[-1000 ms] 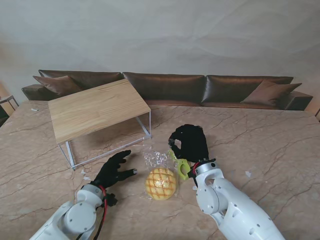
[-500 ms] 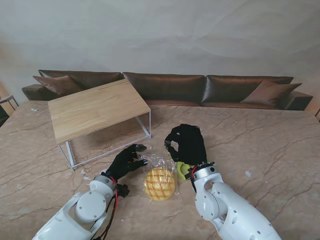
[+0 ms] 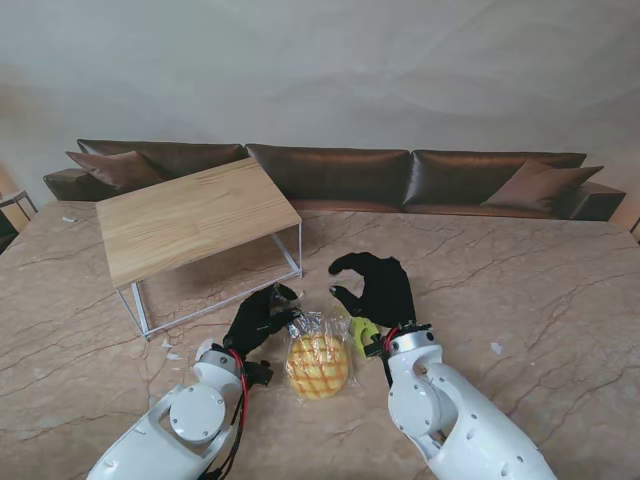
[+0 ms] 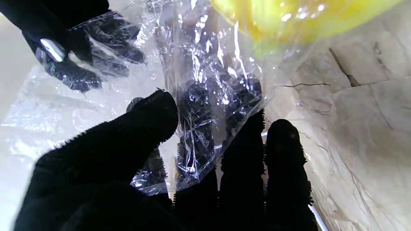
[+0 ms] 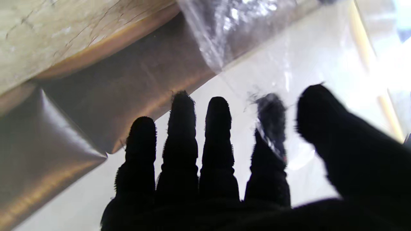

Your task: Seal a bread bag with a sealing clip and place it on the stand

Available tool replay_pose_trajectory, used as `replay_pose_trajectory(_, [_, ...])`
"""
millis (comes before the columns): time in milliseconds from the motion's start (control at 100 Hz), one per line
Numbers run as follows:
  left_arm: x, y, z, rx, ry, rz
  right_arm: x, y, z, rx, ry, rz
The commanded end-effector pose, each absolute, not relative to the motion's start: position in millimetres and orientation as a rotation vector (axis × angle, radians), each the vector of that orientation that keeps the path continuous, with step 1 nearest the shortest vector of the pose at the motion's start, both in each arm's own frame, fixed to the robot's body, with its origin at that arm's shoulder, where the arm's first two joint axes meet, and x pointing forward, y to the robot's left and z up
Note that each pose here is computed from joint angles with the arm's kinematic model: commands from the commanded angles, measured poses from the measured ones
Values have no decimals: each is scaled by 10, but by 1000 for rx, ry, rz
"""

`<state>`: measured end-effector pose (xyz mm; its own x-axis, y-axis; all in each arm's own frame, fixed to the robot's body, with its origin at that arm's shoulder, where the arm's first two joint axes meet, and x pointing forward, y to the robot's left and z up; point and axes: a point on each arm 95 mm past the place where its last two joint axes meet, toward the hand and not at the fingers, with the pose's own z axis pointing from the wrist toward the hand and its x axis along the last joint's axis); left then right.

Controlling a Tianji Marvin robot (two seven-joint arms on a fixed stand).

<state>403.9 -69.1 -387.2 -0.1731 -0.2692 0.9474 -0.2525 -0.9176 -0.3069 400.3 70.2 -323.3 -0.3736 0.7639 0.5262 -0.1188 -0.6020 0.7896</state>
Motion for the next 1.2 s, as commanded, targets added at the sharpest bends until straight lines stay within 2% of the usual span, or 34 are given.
replay_pose_trajectory(0, [4026, -730, -3874, -2027, 605, -2323, 3951, 707, -3285, 1302, 931, 2018])
replay_pose_trajectory(310, [4010, -729, -3877, -2034, 521, -2403, 3947, 610, -3447, 1565, 972, 2137])
replay_pose_trajectory(830, [4003, -662, -3917, -1999, 517, -2423, 4127, 967, -3635, 1732, 677, 2436])
replay_pose_trajectory(1020, [3995, -525, -3866, -1956, 615, -2426, 4098, 977, -3605, 1674, 667, 2469])
replay_pose_trajectory(1190, [3987, -259, -3829, -1945, 734, -2455, 4052, 954, -3576, 1551, 676, 2463])
